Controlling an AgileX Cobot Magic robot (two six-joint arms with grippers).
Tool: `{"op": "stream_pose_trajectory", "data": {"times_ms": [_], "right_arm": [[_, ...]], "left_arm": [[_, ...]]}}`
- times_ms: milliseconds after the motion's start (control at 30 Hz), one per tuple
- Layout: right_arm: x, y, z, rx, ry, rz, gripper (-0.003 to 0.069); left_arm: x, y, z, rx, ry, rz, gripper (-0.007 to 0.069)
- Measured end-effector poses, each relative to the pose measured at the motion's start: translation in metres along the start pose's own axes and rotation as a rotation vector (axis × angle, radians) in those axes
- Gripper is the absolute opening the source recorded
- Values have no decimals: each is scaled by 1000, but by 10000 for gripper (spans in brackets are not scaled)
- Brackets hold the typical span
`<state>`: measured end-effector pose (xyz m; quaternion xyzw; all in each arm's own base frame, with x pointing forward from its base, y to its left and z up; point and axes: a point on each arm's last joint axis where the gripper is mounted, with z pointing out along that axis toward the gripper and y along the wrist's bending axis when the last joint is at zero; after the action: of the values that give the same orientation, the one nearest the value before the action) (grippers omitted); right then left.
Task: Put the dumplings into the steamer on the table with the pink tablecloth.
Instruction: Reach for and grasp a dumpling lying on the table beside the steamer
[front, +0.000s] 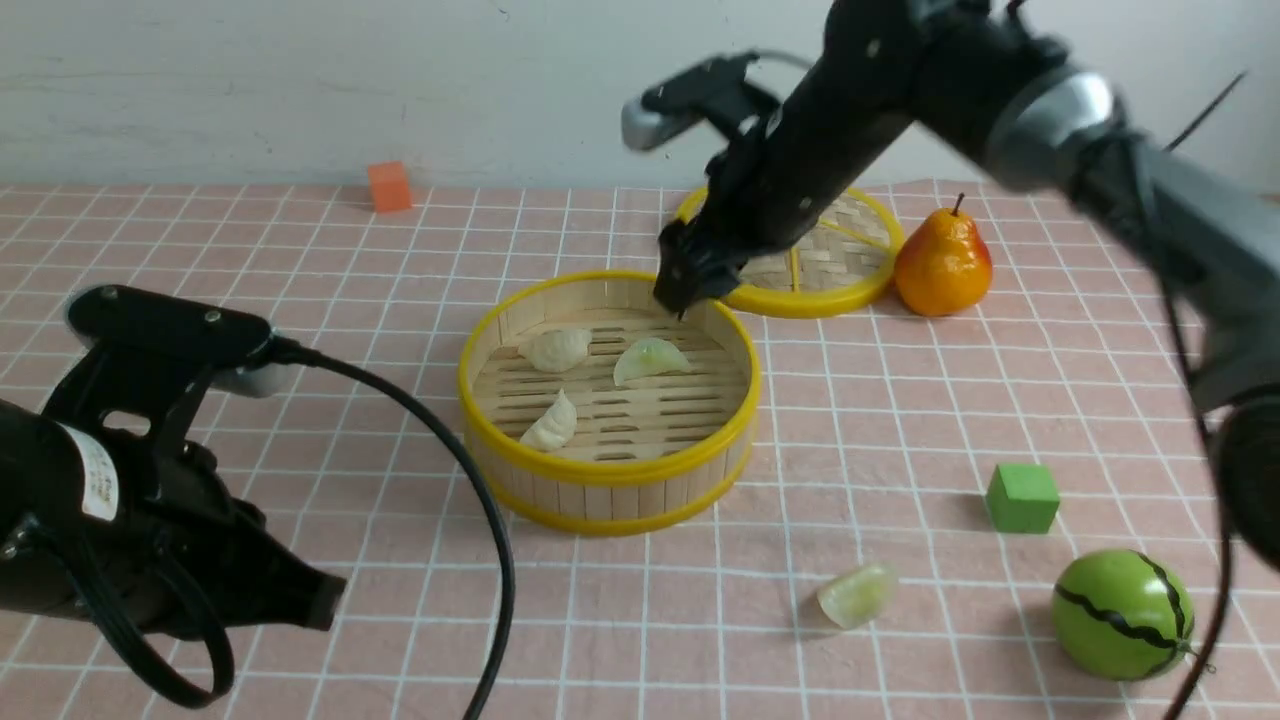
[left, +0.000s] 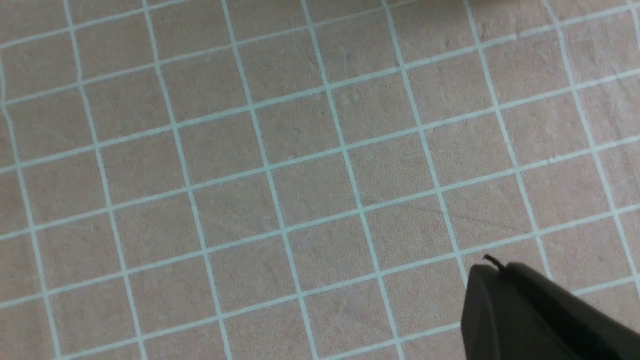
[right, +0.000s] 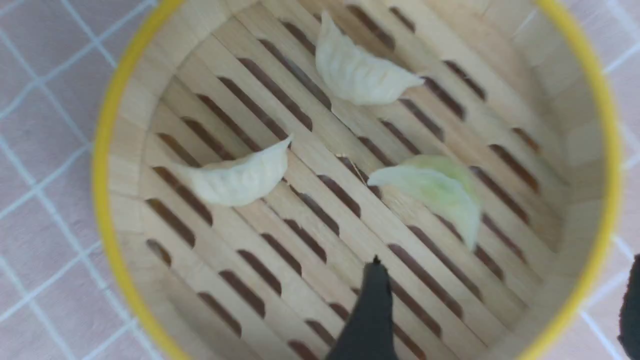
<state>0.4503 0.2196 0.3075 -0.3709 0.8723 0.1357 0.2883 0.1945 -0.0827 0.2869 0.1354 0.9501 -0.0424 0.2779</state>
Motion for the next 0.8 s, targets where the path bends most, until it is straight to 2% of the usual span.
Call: {"op": "stream_pose_trajectory", "data": {"times_ms": [67, 167, 267, 300, 333, 433, 567, 800], "right_arm": [[-1, 6, -59, 47, -17, 63, 606], [21, 7, -84, 79, 64, 173, 566], [67, 11, -64, 62, 249, 239, 517], [67, 11, -64, 62, 249, 239, 514], [106, 21, -39, 18, 406, 265, 497], [149, 35, -9, -14, 526, 282, 489], [169, 37, 13, 17, 463, 297, 486], [169, 35, 33, 28, 333, 358, 484]], "left_arm": [[1, -1, 0, 9, 6, -10, -13], [0, -2, 0, 26, 3, -26, -13], [1, -4, -1, 45, 2, -44, -11], [1, -4, -1, 46, 2, -45, -11], [1, -5, -2, 57, 3, -56, -11], [1, -6, -2, 69, 4, -67, -9], [-1, -7, -2, 79, -9, -75, -5], [-2, -7, -2, 82, -26, -76, 0]]}}
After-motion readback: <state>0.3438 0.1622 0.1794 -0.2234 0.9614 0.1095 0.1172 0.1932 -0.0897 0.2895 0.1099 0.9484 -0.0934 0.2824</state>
